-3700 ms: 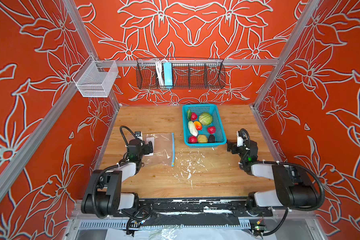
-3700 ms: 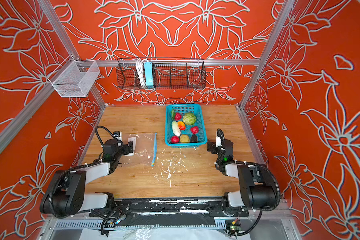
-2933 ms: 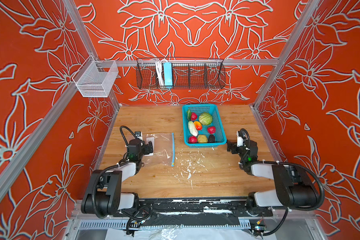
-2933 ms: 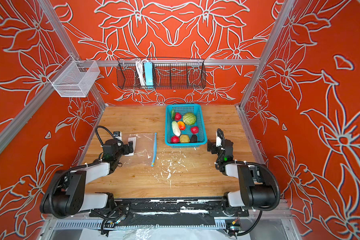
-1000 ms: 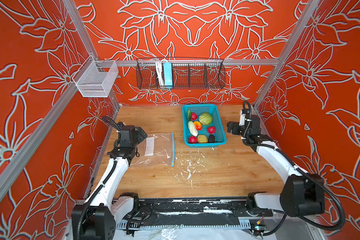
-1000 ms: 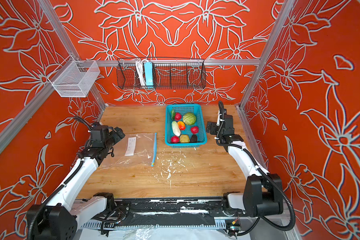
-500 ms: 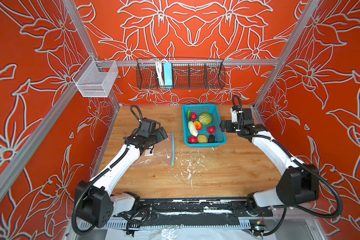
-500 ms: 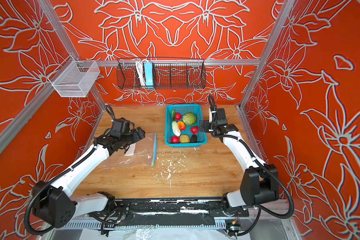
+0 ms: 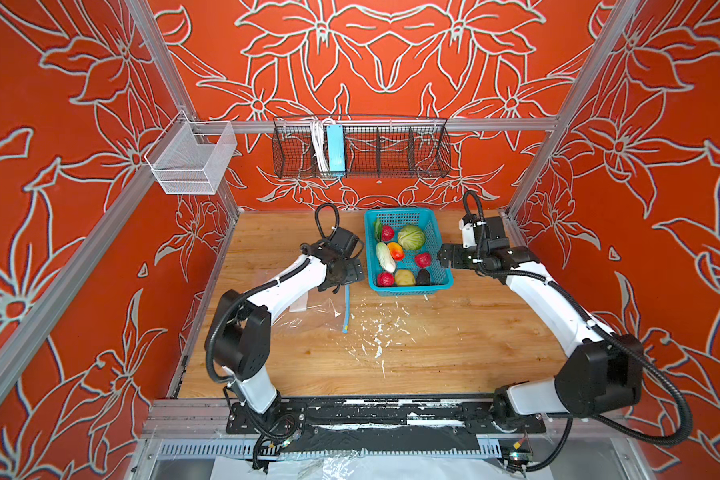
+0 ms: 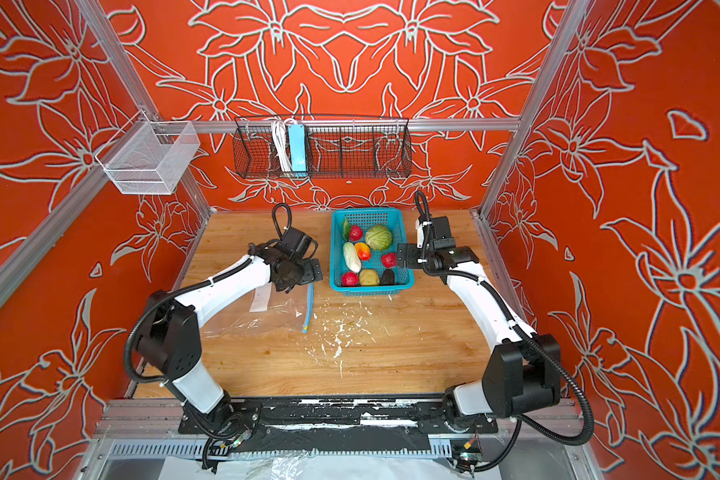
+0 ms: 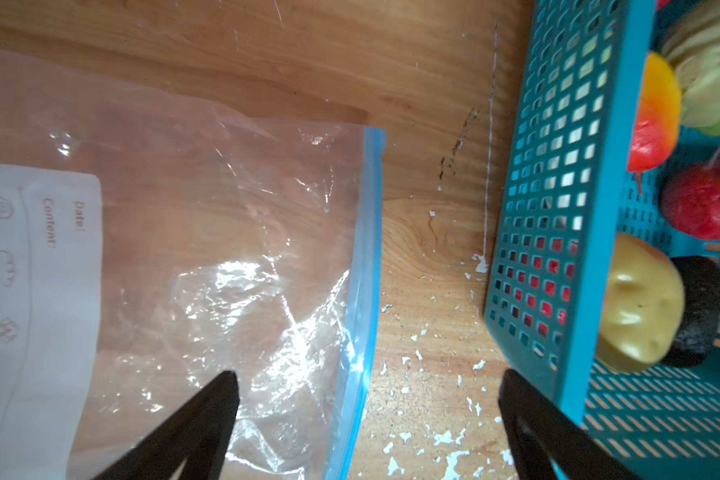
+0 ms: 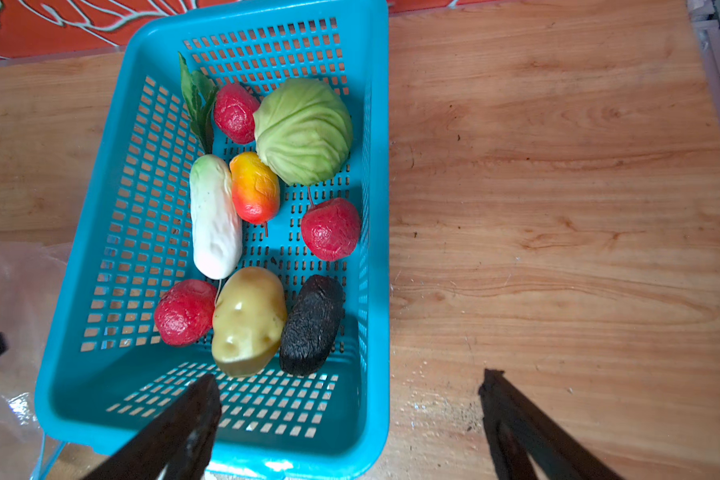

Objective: Place the food in the zip-top bag and seal the zipper
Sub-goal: 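Grasp the bag's blue zipper with the left gripper while the right moves over the basket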

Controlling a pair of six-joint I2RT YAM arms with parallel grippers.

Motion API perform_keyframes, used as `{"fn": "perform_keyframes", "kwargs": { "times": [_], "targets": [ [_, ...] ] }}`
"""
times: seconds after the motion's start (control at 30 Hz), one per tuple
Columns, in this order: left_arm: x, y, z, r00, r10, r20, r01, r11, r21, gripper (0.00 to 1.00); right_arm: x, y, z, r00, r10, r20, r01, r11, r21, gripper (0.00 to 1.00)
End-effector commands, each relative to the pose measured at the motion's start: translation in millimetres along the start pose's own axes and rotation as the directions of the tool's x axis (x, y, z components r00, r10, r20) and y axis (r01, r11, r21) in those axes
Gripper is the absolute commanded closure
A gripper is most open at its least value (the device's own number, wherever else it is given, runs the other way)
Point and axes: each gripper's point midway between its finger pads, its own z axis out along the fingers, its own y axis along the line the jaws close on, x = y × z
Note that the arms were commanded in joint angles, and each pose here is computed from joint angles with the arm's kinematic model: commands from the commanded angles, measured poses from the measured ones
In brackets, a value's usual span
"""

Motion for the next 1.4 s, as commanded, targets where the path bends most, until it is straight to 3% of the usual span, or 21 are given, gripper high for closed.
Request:
{"fn": "perform_keyframes", "kwargs": {
  "times": [0.0,0.17,0.7,1.03,1.37],
  "targets": [
    [10.5,10.4,4.4,0.998,0.031,-0.047,-0.035,0.995,-0.095,0.01,2.0,-5.0,-14.0,1.000,-0.018,0.003,0.018,0.999,0.039,0.02],
    [12.9,14.0,14.5,0.997,0.049,-0.067,-0.058,0.988,-0.140,0.00,-0.3,-1.7,-23.8,0.999,-0.044,0.008,0.044,0.999,0.024,0.05],
    [17.4,18.6,41.0,0.989,0.086,-0.121,-0.111,0.970,-0.218,0.15,0.8,-2.1,-32.2,0.999,-0.037,0.020,0.037,0.999,0.025,0.02],
    [20.7,20.9,52.4,0.982,0.121,-0.146,-0.156,0.952,-0.263,0.46,-1.3,-1.8,-33.3,0.999,-0.029,0.031,0.028,0.999,0.024,0.02],
    [20.2,24.5,52.0,0.979,0.146,-0.142,-0.184,0.932,-0.311,0.64,0.6,-3.3,-33.2,0.999,-0.025,0.028,0.025,0.999,0.030,0.02]
  ]
}}
